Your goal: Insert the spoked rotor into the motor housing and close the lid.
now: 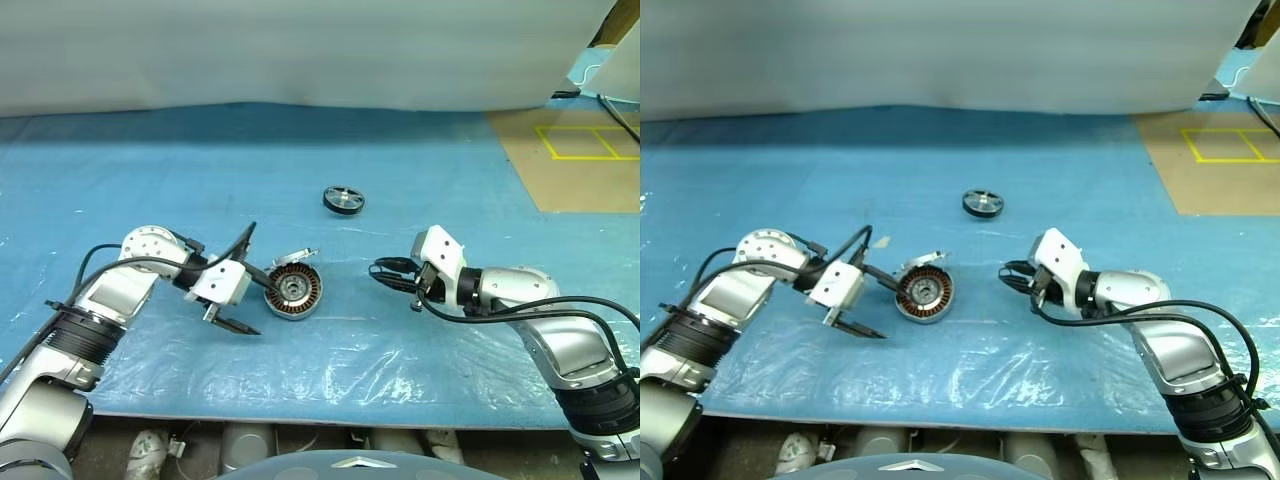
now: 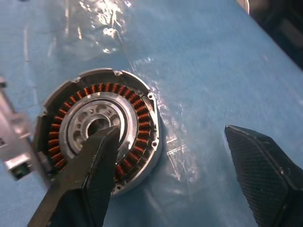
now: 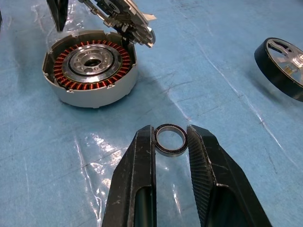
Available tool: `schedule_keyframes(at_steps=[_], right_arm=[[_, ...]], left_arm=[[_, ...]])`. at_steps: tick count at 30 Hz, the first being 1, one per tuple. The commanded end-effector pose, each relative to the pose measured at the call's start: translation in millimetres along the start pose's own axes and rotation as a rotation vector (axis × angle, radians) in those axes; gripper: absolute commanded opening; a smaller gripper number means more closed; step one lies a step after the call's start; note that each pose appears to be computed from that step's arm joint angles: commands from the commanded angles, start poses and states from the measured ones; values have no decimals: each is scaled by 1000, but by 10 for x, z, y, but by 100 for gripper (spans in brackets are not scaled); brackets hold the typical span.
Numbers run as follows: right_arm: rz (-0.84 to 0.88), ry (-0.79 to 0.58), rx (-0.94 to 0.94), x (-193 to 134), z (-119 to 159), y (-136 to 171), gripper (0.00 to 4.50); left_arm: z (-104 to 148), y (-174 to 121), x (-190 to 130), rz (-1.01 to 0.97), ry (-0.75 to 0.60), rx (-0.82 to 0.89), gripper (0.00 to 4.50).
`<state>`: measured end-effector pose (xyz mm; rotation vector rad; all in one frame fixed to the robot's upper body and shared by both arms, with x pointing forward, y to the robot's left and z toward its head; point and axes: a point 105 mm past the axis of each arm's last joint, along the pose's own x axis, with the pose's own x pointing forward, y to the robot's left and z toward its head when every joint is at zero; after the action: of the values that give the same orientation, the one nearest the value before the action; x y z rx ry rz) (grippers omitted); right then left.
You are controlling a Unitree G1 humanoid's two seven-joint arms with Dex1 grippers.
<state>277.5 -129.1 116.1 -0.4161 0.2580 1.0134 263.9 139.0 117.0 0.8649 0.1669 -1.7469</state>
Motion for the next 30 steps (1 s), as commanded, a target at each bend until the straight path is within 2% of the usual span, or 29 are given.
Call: schedule_keyframes(at_steps=[1, 3, 5, 9, 17, 24, 30], right_arm=[[4, -31, -37, 8, 92, -8, 56], [7, -28, -39, 13, 82, -9, 56], [7, -26, -42, 13, 77, -15, 56], [5, -24, -45, 7, 79, -30, 56], [11, -10, -55, 11, 51, -47, 56], [23, -8, -55, 47, 34, 1, 56], [25, -4, -54, 61, 14, 10, 56]], left_arm=[[25, -113, -73, -29, 7, -22, 371], [-77, -216, -65, -63, 53, -25, 371], [-282, -373, -65, -106, 151, -50, 371], [-425, -464, -12, -68, 148, -117, 371], [-293, -60, -74, 91, 36, -125, 371], [-463, 28, -209, 102, 149, -94, 371], [-318, 227, -206, 157, 70, -51, 371]])
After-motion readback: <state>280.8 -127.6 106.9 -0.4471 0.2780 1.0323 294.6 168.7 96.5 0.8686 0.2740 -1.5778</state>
